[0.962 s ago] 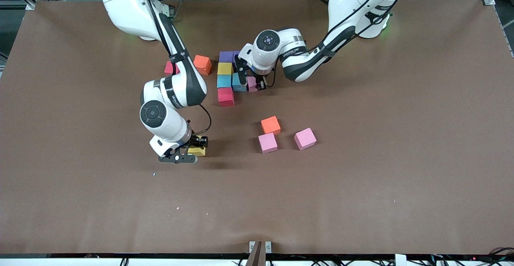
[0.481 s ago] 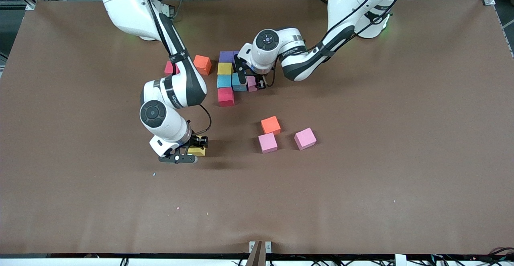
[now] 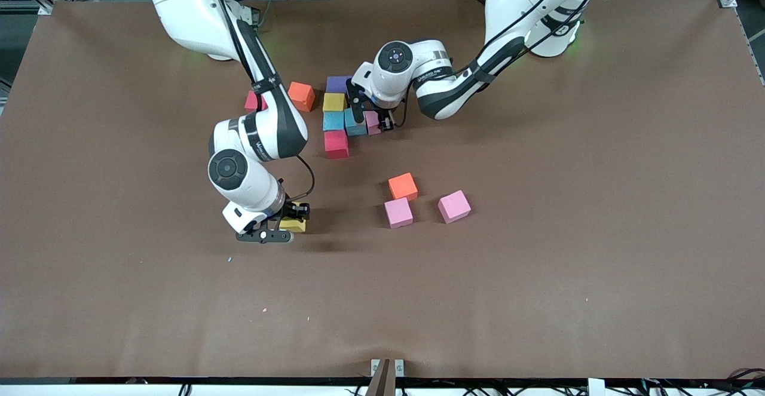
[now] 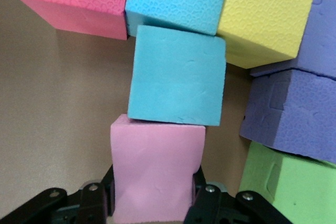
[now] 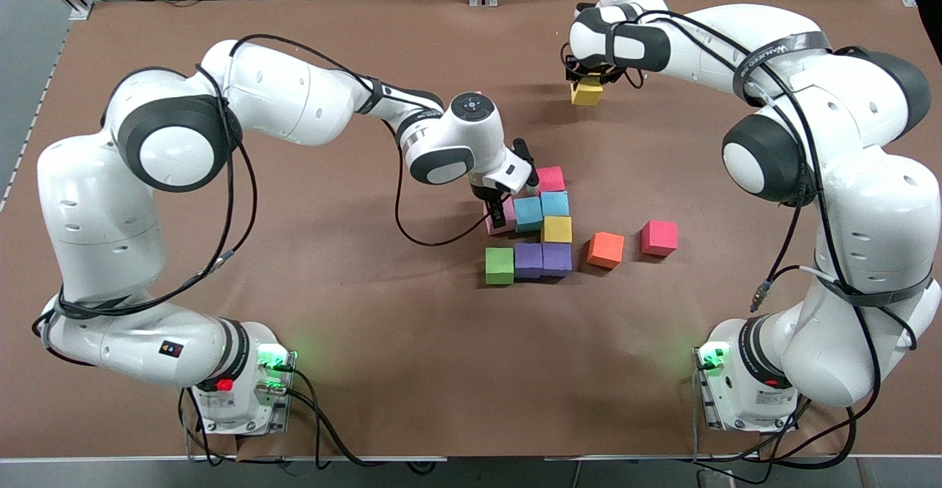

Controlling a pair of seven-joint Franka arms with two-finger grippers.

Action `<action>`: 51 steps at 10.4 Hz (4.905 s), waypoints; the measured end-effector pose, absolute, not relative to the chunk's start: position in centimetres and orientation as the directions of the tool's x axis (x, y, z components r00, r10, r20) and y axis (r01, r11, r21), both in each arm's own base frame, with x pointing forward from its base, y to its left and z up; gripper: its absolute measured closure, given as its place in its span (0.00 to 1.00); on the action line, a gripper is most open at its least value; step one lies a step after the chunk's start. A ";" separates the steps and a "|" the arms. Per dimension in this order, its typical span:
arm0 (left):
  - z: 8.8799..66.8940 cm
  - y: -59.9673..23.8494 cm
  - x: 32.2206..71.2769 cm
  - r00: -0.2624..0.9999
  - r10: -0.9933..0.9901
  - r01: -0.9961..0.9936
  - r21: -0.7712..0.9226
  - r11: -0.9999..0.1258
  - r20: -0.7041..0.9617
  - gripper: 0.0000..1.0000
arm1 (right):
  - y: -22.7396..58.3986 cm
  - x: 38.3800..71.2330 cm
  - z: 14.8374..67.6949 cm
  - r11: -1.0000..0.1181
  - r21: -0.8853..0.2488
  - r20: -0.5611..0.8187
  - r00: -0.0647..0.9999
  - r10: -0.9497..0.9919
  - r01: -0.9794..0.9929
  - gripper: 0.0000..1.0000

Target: Arrange 11 blocks into digit 3

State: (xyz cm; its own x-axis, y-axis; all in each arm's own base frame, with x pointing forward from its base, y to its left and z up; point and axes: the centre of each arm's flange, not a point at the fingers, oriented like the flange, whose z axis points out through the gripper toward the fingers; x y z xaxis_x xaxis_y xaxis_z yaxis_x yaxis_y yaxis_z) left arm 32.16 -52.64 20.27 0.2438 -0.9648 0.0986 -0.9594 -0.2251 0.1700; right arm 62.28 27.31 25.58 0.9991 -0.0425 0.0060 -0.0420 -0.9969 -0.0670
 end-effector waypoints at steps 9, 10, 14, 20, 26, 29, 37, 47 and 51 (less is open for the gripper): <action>20.2 -52.9 32.6 0.183 -0.977 -0.979 0.112 -0.171 0.109 0.45 | 27.3 62.3 25.6 -0.997 -0.067 0.006 0.999 -0.043 -0.042 0.47; 20.2 -52.9 32.6 0.183 -0.977 -0.979 0.112 -0.171 0.109 0.45 | 27.3 62.3 25.6 -0.997 -0.067 0.006 0.999 -0.043 -0.042 0.47; 20.2 -52.8 32.7 0.147 -0.983 -0.985 0.107 -0.135 0.113 0.45 | 27.6 62.3 25.7 -0.996 -0.069 0.008 0.999 -0.053 -0.053 0.47; 20.2 -52.8 32.7 0.143 -0.983 -0.986 0.107 -0.131 0.114 0.45 | 30.5 62.4 27.7 -0.992 -0.094 0.040 0.995 -0.092 -0.088 0.47; 20.2 -52.8 32.6 0.141 -0.983 -0.986 0.106 -0.130 0.114 0.45 | 30.5 62.4 27.4 -0.992 -0.091 0.038 0.995 -0.094 -0.090 0.47; 20.2 -52.8 32.5 0.140 -0.984 -0.986 0.106 -0.128 0.113 0.45 | 30.5 62.4 27.2 -0.992 -0.089 0.037 0.995 -0.094 -0.091 0.47; 20.8 -53.3 31.8 0.148 -0.981 -0.984 0.122 -0.133 0.124 0.45 | 30.5 62.4 27.0 -0.992 -0.087 0.034 0.995 -0.094 -0.091 0.47; 20.4 -53.1 31.3 0.128 -0.987 -0.985 0.127 -0.116 0.093 0.45 | 30.5 62.4 27.0 -0.992 -0.086 0.034 0.995 -0.094 -0.091 0.47; 20.6 -53.3 31.2 0.123 -0.988 -0.986 0.125 -0.111 0.098 0.45 | 30.5 62.4 27.0 -0.992 -0.086 0.033 0.995 -0.094 -0.091 0.47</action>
State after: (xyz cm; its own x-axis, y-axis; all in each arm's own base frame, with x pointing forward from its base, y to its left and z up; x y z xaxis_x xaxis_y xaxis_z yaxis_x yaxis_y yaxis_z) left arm 31.19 -53.31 20.61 0.1234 -0.9876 0.0975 -0.9859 -0.1108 0.1250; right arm 62.36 30.50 26.99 0.9950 -0.0944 0.0335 -0.0913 -0.9921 -0.0864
